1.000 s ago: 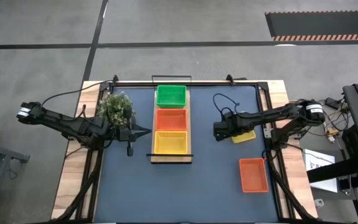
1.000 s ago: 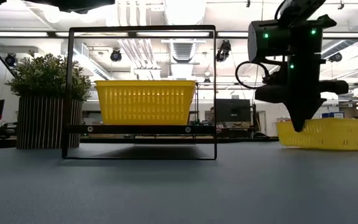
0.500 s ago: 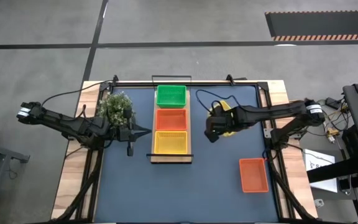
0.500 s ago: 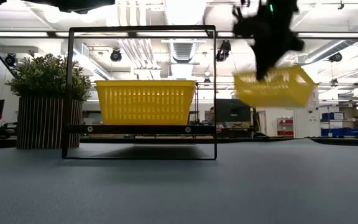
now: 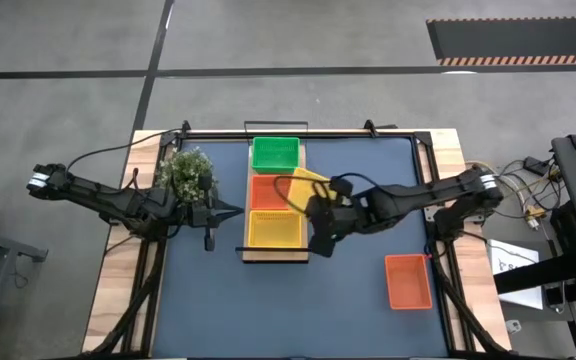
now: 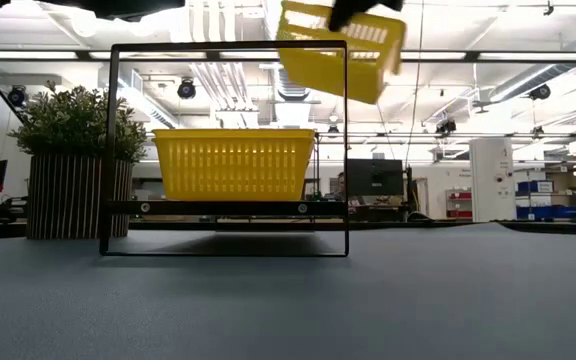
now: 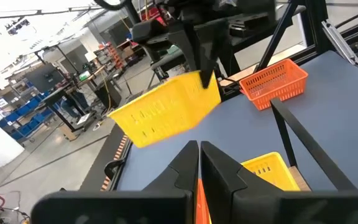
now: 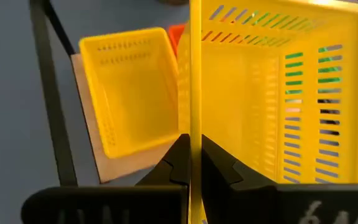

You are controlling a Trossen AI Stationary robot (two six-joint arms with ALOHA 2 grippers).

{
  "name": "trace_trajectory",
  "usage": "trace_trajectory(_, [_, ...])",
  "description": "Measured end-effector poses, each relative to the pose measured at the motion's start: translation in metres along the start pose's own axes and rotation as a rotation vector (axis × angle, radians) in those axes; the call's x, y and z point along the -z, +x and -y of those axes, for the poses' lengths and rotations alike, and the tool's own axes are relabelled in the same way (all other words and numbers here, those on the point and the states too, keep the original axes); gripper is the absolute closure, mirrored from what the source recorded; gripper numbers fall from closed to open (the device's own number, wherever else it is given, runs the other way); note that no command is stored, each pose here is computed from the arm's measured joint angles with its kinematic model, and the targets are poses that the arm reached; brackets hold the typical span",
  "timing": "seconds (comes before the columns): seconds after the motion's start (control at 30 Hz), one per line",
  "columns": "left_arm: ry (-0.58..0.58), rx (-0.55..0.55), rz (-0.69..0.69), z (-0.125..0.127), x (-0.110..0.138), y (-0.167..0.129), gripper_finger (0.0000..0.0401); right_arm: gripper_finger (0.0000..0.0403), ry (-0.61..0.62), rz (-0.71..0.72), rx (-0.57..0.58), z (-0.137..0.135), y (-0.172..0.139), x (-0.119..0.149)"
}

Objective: Stack baskets on shelf by color
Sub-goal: Stack the yellow bin on the yellow bin on the shelf

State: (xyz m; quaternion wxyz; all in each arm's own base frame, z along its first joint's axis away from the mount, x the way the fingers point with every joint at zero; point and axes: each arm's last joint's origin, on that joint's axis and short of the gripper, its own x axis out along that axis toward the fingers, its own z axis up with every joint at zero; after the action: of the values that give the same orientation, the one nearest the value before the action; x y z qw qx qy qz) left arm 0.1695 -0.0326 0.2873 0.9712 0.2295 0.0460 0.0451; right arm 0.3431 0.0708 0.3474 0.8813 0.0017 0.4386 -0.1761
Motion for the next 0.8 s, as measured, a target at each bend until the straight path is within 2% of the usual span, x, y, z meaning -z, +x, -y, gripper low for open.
trace_trajectory(0.37, [-0.001, -0.018, 0.037, -0.005, -0.005, -0.005, 0.04, 0.0394, -0.205, -0.031, -0.077, -0.029, 0.036, -0.04])
trace_trajectory(0.5, [-0.009, -0.023, 0.048, -0.007, -0.006, -0.009, 0.04, 0.0394, -0.213, -0.05, -0.173, -0.033, 0.049, -0.049])
trace_trajectory(0.8, [-0.01, -0.022, 0.046, -0.007, -0.005, -0.011, 0.04, 0.0394, -0.226, -0.112, -0.271, -0.038, 0.081, -0.055])
